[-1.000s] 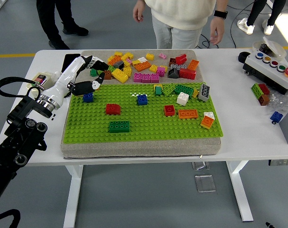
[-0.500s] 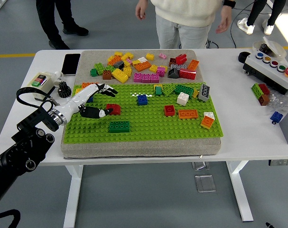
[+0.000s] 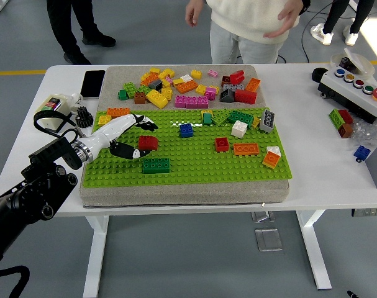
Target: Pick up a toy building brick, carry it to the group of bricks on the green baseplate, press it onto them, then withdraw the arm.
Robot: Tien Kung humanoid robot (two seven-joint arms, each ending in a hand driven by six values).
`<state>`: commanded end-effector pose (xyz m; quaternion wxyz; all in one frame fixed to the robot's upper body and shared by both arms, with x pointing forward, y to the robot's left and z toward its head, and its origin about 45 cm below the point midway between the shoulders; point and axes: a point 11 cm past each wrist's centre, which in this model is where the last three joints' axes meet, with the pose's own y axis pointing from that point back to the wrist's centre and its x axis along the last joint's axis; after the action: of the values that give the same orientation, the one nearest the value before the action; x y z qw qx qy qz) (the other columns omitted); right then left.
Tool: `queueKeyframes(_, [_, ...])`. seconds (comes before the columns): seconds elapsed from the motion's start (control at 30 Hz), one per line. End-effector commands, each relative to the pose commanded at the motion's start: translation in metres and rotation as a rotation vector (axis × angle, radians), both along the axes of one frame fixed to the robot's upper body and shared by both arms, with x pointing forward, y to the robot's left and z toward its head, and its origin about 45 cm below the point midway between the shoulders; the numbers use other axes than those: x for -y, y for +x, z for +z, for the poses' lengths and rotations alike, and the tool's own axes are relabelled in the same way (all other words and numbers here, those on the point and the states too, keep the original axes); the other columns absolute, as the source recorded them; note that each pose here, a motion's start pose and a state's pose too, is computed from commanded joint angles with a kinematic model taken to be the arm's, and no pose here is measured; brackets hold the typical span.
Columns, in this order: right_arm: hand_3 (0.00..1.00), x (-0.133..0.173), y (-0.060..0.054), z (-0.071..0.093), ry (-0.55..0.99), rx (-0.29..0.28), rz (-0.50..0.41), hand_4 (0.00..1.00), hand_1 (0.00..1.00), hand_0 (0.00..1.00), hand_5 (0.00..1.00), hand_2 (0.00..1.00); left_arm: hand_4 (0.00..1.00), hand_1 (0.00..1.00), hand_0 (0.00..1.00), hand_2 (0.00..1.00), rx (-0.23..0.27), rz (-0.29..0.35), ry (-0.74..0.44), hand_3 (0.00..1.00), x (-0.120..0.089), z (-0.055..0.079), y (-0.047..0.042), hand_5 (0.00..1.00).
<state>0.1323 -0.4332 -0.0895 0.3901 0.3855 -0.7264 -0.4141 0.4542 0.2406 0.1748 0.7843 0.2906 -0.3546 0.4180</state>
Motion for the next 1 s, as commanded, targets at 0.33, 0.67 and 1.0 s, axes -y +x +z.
queueKeyframes(0.33, [0.651, 0.000, 0.000, 0.000, -0.001, -0.002, 0.006, 0.928, 0.675, 0.754, 0.511, 0.724, 0.866, 0.751, 0.788, 0.718, 0.011, -0.002, 0.057, 0.722, 0.004, 0.002, 0.0080, 0.082])
queueKeyframes(0.67, [0.651, -0.001, 0.000, 0.000, 0.000, -0.004, 0.012, 0.928, 0.675, 0.754, 0.512, 0.724, 0.841, 0.738, 0.777, 0.679, 0.024, -0.013, 0.119, 0.666, 0.002, -0.003, 0.0091, 0.073])
queueKeyframes(1.0, [0.651, -0.001, 0.002, 0.000, 0.001, -0.001, 0.012, 0.928, 0.675, 0.754, 0.511, 0.724, 0.806, 0.729, 0.767, 0.649, 0.041, -0.003, 0.139, 0.625, -0.003, -0.003, 0.0112, 0.060])
